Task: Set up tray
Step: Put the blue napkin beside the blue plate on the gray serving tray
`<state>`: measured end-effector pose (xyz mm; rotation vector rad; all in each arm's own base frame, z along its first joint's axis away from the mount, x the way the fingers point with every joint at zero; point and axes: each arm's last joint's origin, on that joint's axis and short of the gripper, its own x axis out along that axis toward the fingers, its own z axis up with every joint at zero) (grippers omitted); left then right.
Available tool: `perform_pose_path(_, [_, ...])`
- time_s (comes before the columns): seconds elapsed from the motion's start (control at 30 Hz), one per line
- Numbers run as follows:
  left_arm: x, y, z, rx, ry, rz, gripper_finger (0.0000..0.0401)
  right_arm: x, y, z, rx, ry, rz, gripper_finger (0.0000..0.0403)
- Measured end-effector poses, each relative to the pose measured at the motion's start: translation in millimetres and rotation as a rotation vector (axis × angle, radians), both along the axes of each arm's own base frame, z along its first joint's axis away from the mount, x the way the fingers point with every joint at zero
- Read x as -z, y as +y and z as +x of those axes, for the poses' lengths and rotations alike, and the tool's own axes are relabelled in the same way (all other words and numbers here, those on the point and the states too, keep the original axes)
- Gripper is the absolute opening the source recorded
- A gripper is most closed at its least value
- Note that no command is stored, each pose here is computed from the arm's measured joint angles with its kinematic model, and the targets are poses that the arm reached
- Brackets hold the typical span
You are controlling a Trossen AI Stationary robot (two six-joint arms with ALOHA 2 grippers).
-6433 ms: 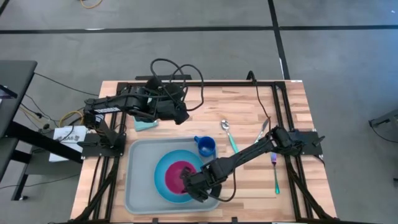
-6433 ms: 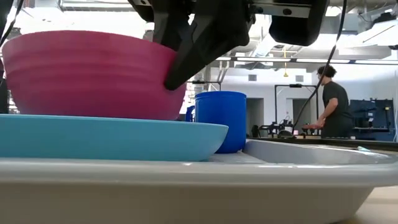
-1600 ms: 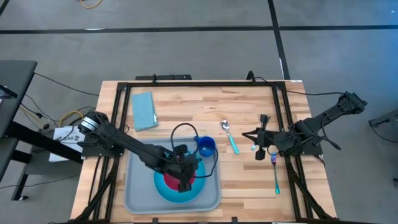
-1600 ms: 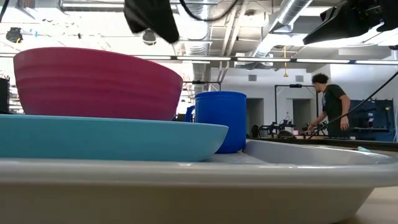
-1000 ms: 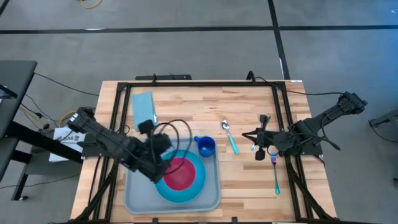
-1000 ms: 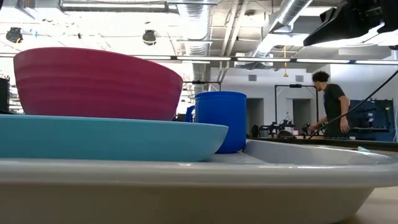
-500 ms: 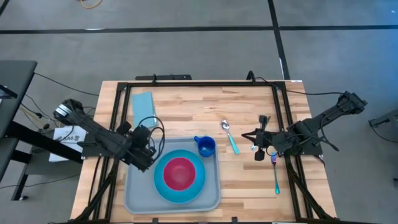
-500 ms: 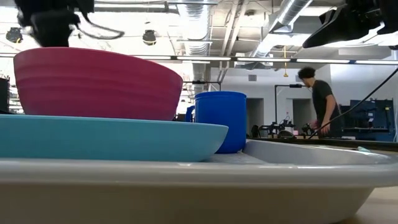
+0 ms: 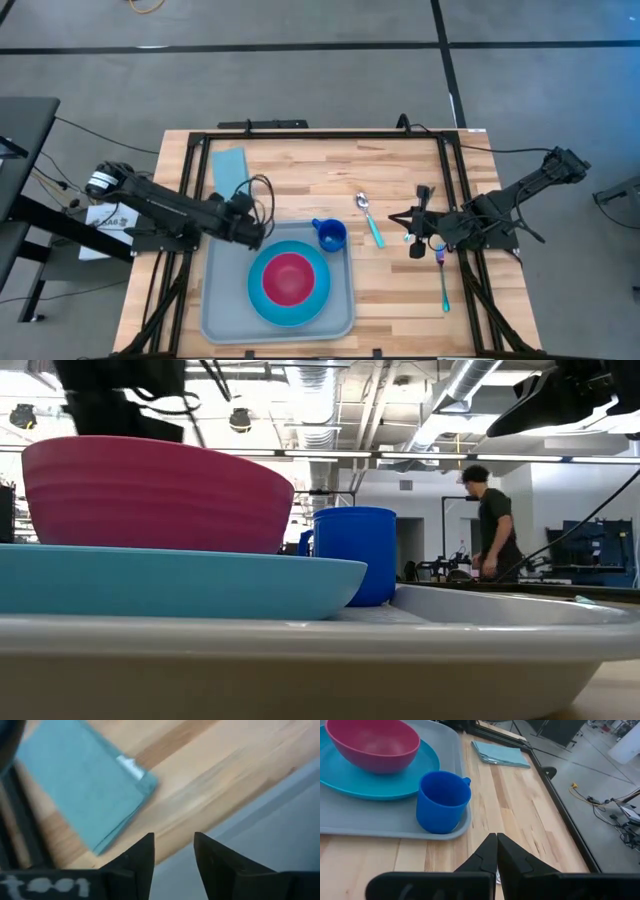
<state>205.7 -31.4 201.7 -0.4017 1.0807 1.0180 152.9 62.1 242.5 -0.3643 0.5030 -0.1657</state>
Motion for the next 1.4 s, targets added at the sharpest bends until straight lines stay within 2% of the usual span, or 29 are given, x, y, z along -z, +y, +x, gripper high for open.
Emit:
perform_pose_path(0.23, [22, 37, 9, -0.089, -0.103, -0.031, 0.013, 0, 0, 0, 0.0, 0.0, 0.001, 0.0001])
perform_pose_path(0.47, [47, 63, -1, -0.176, -0.115, -0.037, 0.013, 0, 0, 0, -0.001, 0.0, 0.0, 0.0001])
perform_pose_path(0.7, [67, 70, -8, -0.181, -0.173, -0.04, 0.0127, 0, 0, 0, -0.003, 0.001, 0.002, 0.0001])
perform_pose_path(0.93, [78, 71, -19, -0.21, -0.143, -0.03, 0.0117, 0, 0, 0, -0.003, 0.001, 0.002, 0.0001])
perform_pose_path(1.13, [93, 72, -21, -0.233, -0.11, 0.033, 0.0109, 0, 0, 0, -0.002, 0.001, 0.001, 0.0001])
perform_pose_path(1.27, [99, 74, -20, -0.239, -0.082, 0.079, 0.0091, 0, 0, 0, -0.002, -0.001, 0.003, 0.0001])
perform_pose_path(1.4, [99, 74, -21, -0.24, -0.072, 0.096, 0.0038, 0, 0, 0, -0.002, -0.001, 0.002, 0.0001])
